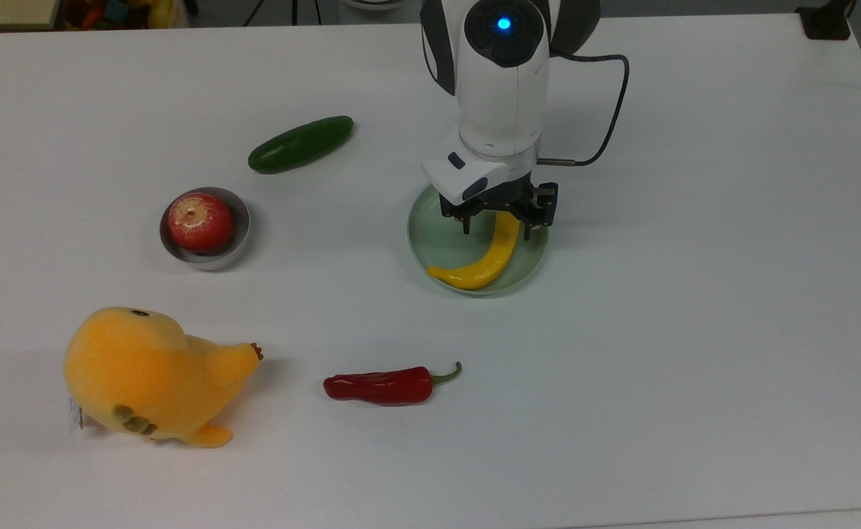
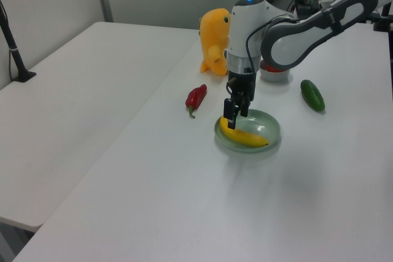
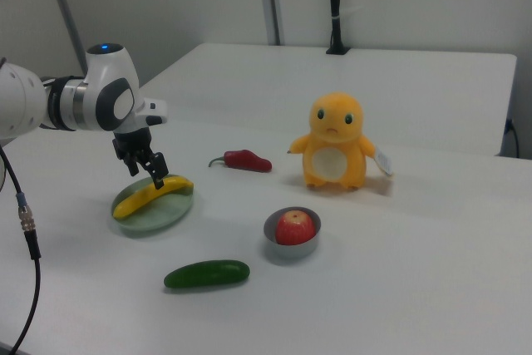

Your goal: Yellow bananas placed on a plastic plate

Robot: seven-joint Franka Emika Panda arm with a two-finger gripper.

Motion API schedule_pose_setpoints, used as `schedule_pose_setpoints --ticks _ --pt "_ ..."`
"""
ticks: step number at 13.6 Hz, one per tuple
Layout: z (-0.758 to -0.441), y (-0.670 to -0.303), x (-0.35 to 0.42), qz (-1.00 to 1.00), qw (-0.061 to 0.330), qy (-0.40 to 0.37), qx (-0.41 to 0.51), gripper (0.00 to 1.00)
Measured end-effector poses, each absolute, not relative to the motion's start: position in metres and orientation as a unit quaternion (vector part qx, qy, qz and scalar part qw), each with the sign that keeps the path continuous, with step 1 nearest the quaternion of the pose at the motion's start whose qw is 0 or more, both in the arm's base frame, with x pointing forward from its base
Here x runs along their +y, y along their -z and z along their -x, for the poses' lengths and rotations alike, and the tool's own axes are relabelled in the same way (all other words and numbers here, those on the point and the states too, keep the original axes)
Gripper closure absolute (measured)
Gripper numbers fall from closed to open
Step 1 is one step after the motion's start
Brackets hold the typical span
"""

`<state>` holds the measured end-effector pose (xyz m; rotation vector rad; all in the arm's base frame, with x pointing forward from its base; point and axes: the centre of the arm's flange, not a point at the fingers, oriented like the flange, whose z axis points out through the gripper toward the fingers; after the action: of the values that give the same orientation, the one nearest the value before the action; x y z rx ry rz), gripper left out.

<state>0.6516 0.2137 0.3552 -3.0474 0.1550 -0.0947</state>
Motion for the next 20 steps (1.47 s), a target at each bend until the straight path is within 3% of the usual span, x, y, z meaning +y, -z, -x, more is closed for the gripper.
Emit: schedule_pose_setpoints --ticks 1,7,12,20 --pt "-0.652 -0.355 0.214 0.997 0.044 0.031 0.051 0.0" --pt "-0.652 -0.37 0.203 0.998 0.035 0.03 0.042 0.0" --pt "-0.632 -0.461 0.134 0.999 -0.006 -0.004 -0.034 0.0" --pt "-0.564 -0.597 0.022 0.999 -0.02 -0.01 -0.038 0.0"
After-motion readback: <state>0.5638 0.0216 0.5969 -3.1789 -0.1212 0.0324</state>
